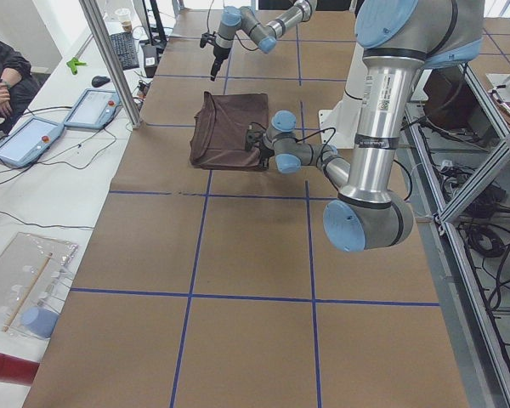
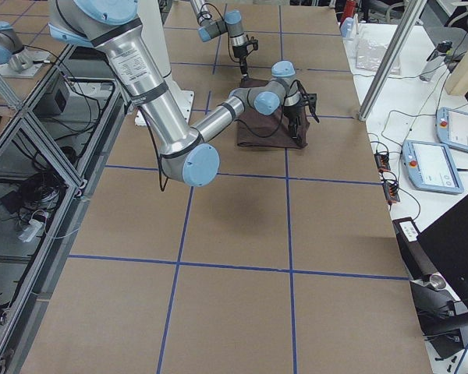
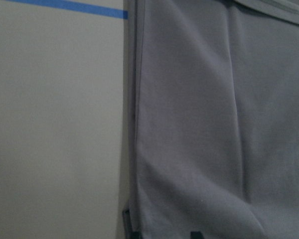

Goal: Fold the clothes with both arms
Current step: 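Drag the folded shirt's corner away with the left gripper while the right arm approaches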

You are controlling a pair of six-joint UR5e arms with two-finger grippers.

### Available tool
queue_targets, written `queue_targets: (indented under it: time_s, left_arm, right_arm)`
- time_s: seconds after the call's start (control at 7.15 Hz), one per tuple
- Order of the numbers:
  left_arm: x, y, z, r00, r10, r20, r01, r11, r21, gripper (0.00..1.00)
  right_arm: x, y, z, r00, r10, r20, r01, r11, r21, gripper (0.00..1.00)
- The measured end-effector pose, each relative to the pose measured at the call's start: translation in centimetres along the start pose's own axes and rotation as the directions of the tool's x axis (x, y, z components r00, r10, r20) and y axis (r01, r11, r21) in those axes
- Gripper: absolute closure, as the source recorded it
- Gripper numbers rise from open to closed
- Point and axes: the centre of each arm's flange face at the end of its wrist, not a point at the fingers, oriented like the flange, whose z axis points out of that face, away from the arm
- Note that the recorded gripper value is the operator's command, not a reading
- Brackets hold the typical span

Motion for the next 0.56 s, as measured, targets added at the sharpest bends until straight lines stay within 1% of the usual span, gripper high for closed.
queue_targets:
  time_s: [0.28, 0.42, 0.56]
  left_arm:
    - [0.1, 0.8, 0.4, 1.0, 0.006, 0.004, -0.006, 1.0, -0.009, 0.55]
    - [0.1, 1.3, 0.6, 1.0, 0.009, 0.007, -0.009, 1.0, -0.01, 0.62]
    - [0.1, 1.5, 0.8, 1.0, 0.011, 0.012, -0.01, 1.0, -0.009, 0.9]
  right_arm:
    - [0.2, 0.0, 0.1, 1.0, 0.001, -0.002, -0.001, 1.0, -0.001, 0.0]
    - [0.3, 0.0, 0.1, 1.0, 0.001, -0.003, -0.001, 1.0, -0.001, 0.0]
    - [0.3, 0.1, 0.1, 1.0, 0.001, -0.003, -0.001, 1.0, -0.001, 0.0]
